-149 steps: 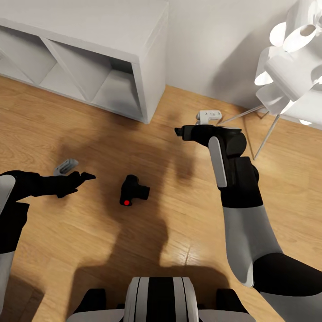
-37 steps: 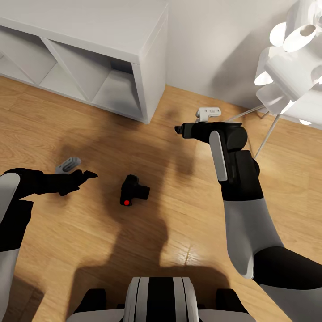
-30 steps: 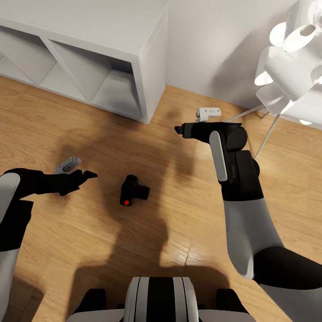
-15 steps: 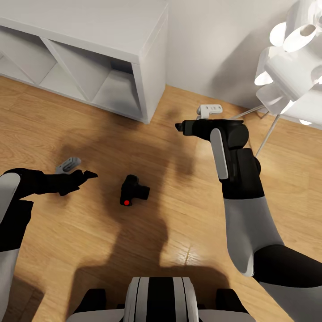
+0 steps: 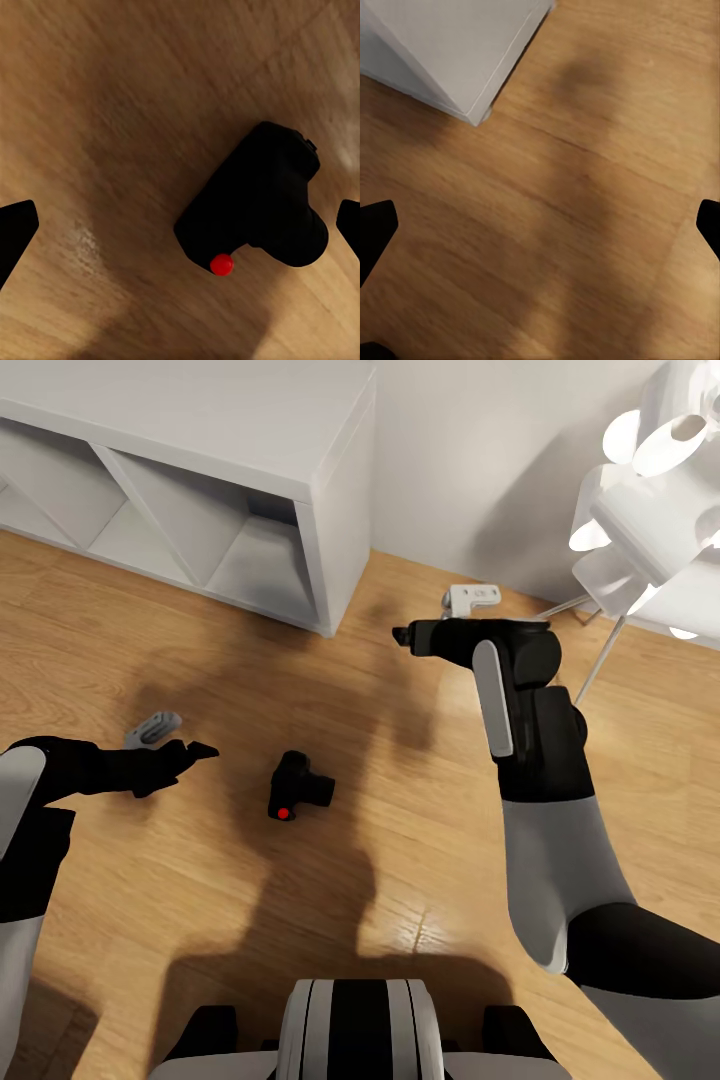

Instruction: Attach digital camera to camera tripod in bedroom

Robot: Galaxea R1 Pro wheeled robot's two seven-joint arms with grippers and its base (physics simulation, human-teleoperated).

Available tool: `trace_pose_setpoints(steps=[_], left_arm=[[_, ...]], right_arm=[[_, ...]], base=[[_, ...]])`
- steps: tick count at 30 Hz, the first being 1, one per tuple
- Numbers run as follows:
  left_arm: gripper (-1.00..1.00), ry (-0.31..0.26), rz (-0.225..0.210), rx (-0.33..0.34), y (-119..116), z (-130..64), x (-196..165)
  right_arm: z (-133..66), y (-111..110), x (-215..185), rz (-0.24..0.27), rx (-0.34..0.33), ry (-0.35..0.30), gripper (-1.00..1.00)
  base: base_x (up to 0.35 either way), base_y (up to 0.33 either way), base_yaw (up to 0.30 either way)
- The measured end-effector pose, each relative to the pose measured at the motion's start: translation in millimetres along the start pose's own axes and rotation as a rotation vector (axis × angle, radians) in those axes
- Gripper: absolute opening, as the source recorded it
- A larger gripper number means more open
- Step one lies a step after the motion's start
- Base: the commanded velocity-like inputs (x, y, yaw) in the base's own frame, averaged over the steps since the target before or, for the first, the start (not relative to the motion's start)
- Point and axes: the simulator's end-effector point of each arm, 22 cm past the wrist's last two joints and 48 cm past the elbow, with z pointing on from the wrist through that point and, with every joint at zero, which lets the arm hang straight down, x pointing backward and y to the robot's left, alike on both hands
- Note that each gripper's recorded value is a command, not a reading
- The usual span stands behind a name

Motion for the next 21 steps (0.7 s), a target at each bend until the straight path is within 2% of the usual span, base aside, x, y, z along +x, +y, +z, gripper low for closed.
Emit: trace_pose_setpoints(steps=[7,15,21], left_arm=[[1.00,0.000,0.000,0.000,0.0,0.1,0.1],[1.00,0.000,0.000,0.001,-0.4,0.2,0.3],[1.00,0.001,0.000,0.001,-0.5,0.3,0.4]], right_arm=[[4.0,-0.1,15.9,0.002,-0.001,0.032,1.00],[15.8,-2.4,63.9,0.013,0.003,0.136,1.00],[18.3,-2.1,78.0,0.016,0.003,0.165,1.00]], base=[[0.000,0.000,0.000],[0.000,0.000,0.000],[0.000,0.000,0.000]])
